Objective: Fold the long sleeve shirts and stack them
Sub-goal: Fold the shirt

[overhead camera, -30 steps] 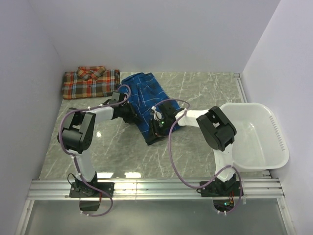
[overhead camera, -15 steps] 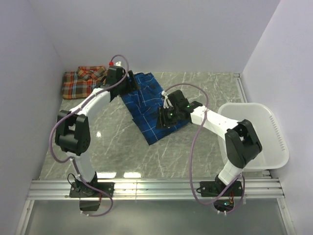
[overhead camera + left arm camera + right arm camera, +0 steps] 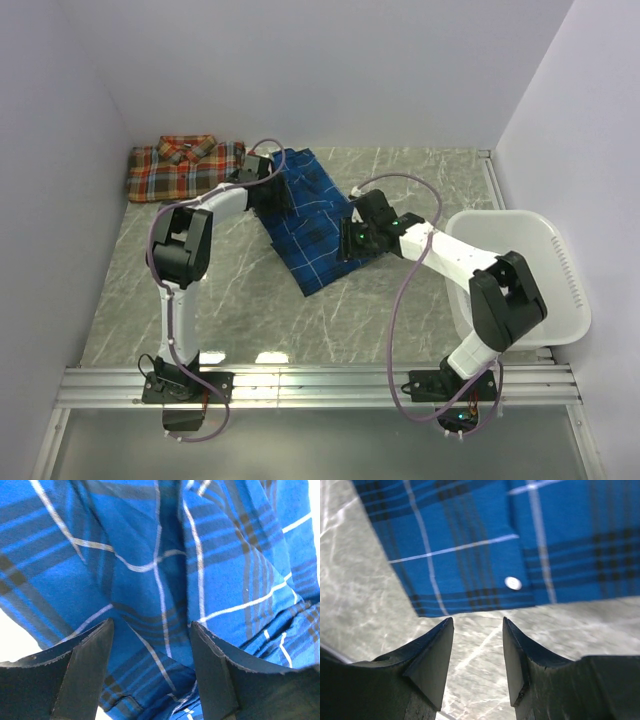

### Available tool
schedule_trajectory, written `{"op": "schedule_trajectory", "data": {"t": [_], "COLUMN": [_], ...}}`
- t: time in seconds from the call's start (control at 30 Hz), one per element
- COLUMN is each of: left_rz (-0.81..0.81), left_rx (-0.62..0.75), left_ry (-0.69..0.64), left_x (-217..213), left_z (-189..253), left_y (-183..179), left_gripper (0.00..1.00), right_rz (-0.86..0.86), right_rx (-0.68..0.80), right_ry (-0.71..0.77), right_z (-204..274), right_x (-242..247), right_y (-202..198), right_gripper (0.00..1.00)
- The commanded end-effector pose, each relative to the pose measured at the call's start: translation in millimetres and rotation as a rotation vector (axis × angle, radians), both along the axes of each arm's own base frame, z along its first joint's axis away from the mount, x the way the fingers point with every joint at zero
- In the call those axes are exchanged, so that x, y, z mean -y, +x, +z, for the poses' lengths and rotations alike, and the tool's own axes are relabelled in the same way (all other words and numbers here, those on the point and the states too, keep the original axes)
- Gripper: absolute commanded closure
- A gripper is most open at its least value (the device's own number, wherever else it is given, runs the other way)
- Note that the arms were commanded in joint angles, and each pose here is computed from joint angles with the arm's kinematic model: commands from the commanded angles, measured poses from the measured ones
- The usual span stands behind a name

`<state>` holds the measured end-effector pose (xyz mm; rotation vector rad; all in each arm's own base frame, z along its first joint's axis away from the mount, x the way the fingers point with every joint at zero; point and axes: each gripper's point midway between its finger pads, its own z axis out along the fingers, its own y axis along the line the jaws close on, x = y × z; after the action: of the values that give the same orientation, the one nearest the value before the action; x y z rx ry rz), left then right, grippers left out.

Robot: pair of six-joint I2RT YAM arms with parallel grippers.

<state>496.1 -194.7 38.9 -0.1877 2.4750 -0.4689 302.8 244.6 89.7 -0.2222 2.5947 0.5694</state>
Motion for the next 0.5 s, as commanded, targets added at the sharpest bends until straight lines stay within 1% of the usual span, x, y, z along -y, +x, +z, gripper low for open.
{"op": "schedule_trajectory", "data": {"t": [0.0, 0.07, 0.1, 0.13, 0.23, 0.27, 0.33, 0.37, 0.4, 0.43, 0.47], "left_rz": [-0.030, -0.004, -0.001, 0.004, 0.070, 0.119, 0.158, 0.204, 0.229, 0.255, 0.277], "left_rx": [0.006, -0.044, -0.043, -0.084, -0.126, -0.190, -0.192, -0.255, -0.240, -0.283, -0.300], "left_ry": [-0.048, -0.059, -0.083, -0.092, -0.153, -0.178, -0.245, -0.262, -0.283, -0.270, -0.290], "left_x": [18, 20, 25, 25, 36, 36, 42, 40, 40, 34, 39], "left_z": [6, -8, -6, -18, -18, -33, -24, -37, -25, -36, -33], "left_y": [-10, -25, -28, -43, -65, -87, -101, -124, -130, -153, -164], "left_gripper": [0.32, 0.32, 0.33, 0.33, 0.35, 0.36, 0.38, 0.38, 0.38, 0.37, 0.37], "right_rz": [-0.108, -0.150, -0.165, -0.184, -0.230, -0.254, -0.277, -0.284, -0.286, -0.283, -0.276], "right_rx": [0.084, 0.068, 0.061, 0.052, 0.025, 0.018, 0.003, -0.007, -0.018, -0.017, -0.018], "right_ry": [0.016, 0.025, 0.030, 0.036, 0.037, 0.038, 0.037, 0.037, 0.033, 0.032, 0.030], "right_z": [19, 12, 10, 6, -4, -6, -13, -17, -21, -22, -24], "right_x": [16, 25, 27, 33, 42, 48, 54, 57, 58, 58, 59], "right_y": [15, 17, 17, 19, 19, 21, 21, 21, 20, 20, 19], "right_gripper": [0.48, 0.48, 0.48, 0.48, 0.48, 0.48, 0.48, 0.48, 0.48, 0.48, 0.48]}}
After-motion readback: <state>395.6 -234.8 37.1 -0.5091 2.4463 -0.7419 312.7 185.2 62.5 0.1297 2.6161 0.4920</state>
